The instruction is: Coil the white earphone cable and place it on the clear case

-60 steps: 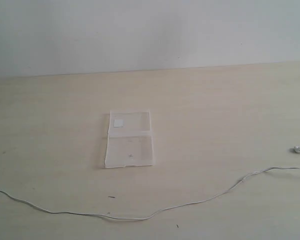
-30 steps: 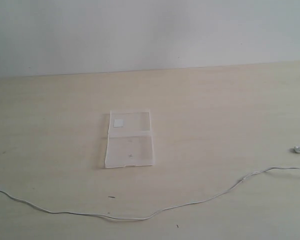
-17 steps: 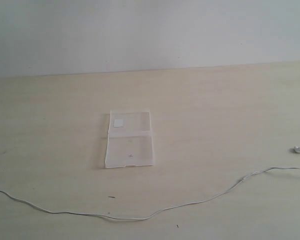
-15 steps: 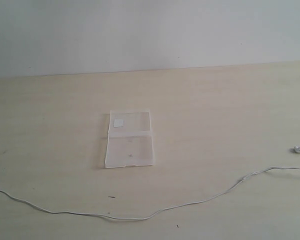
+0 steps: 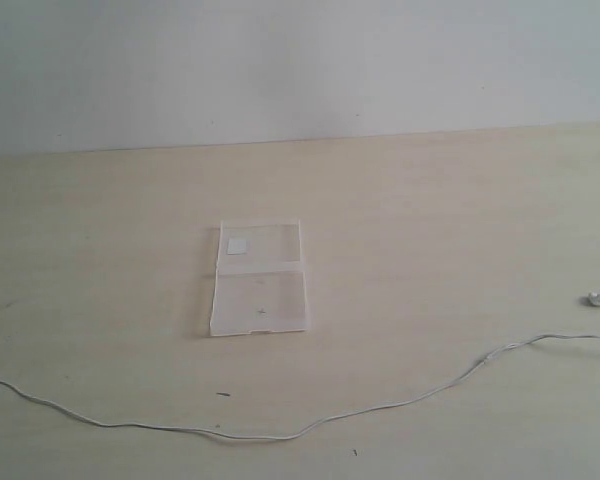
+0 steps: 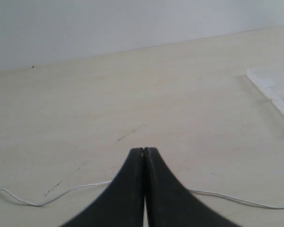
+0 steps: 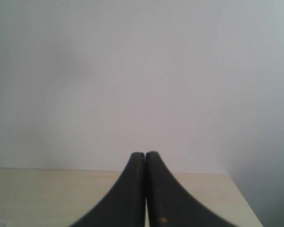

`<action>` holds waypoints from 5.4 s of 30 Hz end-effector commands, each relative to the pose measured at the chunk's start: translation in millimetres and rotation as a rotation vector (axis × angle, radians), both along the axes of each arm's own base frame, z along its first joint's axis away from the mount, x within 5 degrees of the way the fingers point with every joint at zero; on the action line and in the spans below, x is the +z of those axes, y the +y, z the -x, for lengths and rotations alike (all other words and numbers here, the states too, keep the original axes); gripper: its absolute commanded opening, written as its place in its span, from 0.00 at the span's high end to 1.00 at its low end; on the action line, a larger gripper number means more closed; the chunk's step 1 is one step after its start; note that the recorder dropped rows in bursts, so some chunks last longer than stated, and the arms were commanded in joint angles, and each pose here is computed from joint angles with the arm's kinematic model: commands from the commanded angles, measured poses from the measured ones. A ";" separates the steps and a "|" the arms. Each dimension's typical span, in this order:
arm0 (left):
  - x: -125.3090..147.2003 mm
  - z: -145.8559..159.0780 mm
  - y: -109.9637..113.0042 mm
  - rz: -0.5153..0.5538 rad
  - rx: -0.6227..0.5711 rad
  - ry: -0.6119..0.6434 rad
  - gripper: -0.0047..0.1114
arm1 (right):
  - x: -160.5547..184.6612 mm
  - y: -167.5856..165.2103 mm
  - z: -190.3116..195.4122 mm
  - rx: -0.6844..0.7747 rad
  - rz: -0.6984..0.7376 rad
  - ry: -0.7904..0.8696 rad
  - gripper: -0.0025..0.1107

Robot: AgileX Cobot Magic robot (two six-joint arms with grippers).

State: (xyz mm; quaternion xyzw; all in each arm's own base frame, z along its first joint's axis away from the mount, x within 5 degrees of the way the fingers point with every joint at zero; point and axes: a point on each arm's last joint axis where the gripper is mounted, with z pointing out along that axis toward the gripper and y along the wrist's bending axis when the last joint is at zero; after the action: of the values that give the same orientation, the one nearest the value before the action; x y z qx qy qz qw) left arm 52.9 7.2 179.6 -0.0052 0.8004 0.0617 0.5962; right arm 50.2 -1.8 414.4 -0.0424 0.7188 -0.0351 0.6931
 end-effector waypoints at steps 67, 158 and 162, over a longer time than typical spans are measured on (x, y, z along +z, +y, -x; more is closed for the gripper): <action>1.2 0.2 -0.4 0.008 -0.002 -0.014 0.96 | -292.0 354.3 -191.8 1.129 0.959 1.217 0.58; 1.2 0.2 -0.4 0.008 -0.002 -0.014 0.96 | 211.2 186.3 -125.2 0.527 0.361 -0.179 0.98; 1.2 0.2 -0.4 0.008 -0.002 -0.014 0.96 | 220.8 171.2 -114.5 0.518 0.333 -0.213 0.98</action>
State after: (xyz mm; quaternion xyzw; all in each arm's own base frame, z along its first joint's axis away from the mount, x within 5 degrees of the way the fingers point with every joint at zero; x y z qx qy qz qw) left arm 52.9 7.2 179.6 -0.0052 0.8004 0.0617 0.5962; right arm 174.2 183.6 625.4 -0.3486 0.6023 0.0176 0.7179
